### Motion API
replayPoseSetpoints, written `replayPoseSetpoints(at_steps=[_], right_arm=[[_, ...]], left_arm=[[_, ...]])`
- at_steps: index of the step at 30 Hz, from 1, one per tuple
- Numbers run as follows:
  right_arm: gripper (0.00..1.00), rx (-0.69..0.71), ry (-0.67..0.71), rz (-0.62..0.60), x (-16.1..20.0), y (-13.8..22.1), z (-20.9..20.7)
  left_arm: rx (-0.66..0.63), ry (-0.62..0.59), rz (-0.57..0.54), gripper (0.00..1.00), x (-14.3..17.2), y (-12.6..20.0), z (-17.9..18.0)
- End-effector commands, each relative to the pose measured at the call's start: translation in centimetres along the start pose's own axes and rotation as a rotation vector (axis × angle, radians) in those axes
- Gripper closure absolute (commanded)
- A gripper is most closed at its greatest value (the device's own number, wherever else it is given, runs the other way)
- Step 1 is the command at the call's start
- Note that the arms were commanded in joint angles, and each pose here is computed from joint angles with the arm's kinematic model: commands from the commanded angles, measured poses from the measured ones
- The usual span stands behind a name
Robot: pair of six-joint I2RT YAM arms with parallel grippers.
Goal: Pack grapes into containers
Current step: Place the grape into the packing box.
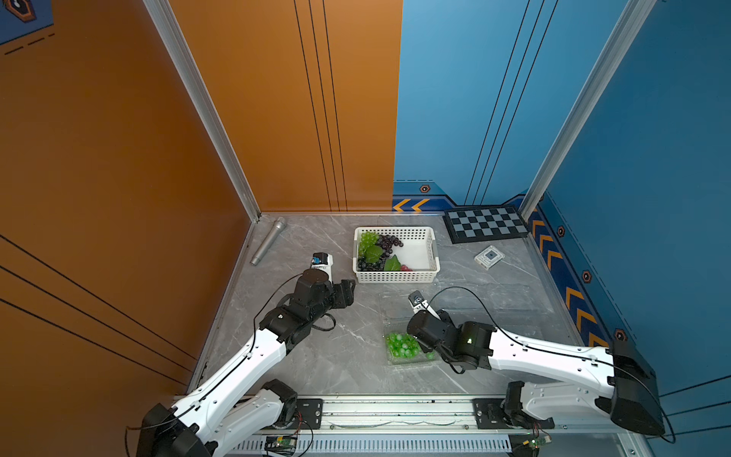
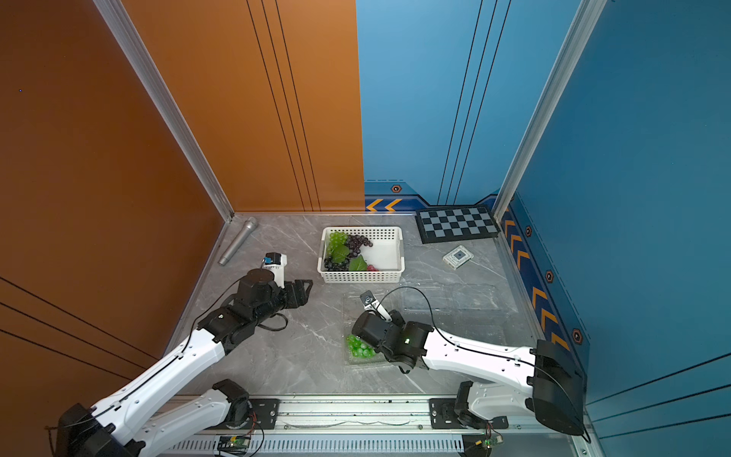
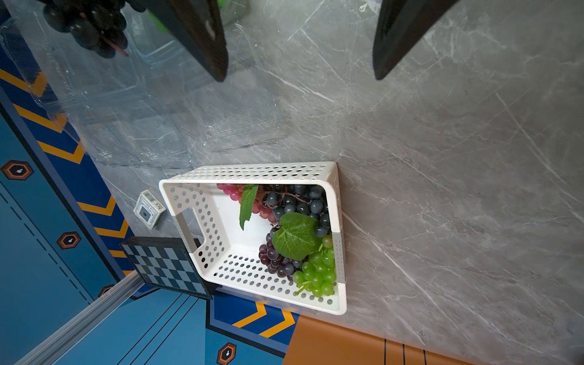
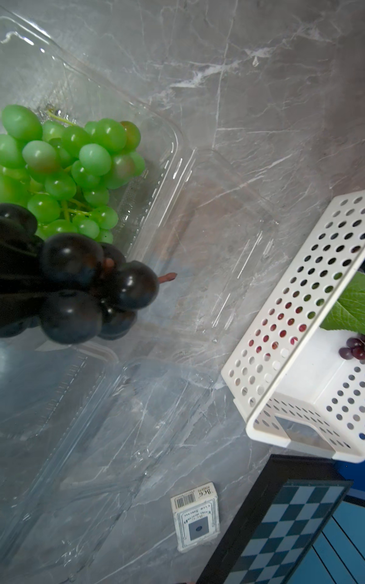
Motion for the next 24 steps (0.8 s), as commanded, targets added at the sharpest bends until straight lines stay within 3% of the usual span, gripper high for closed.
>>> replayPoseSetpoints(at_steps=[1,5,9,17,24], right_arm=[[0.91,-0.03,0.011,-0.007,0.4,-0.8,1.6],[0.86,-0.127,-0.01,0.016,0.9,-1.2,3.8],[0.73,-0.227,-0.064,0.009,1.2,-0.8,4.9],[0.49,-0.325,-0.18,-0.044,1.1,0.7,3.9],[0.4,-0.387,-0.251,-0.039,1.2,0.4,2.9]], left_arm=[[-0.007,-0.002,0.014,0.27,0.3,-0.1,0.0],[-0.008,0.0,0.014,0.27,0.4,-0.1,0.0],[-0.003,-0.003,0.024,0.27,0.7,-0.1,0.1],[0.032,-0.006,0.059,0.27,1.5,-0.2,-0.2],[0.108,-0.021,0.124,0.27,3.1,-0.3,-1.4]])
Point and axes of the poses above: each gripper's point midway between its finger pads, its own y axis back along the fingers, its own z axis along the line the jaws close on, x = y × z, the point moved 6 cm from there along y, back along the fingers, and after that the axes turned 2 degrees about -y, right-handed, at the moved point
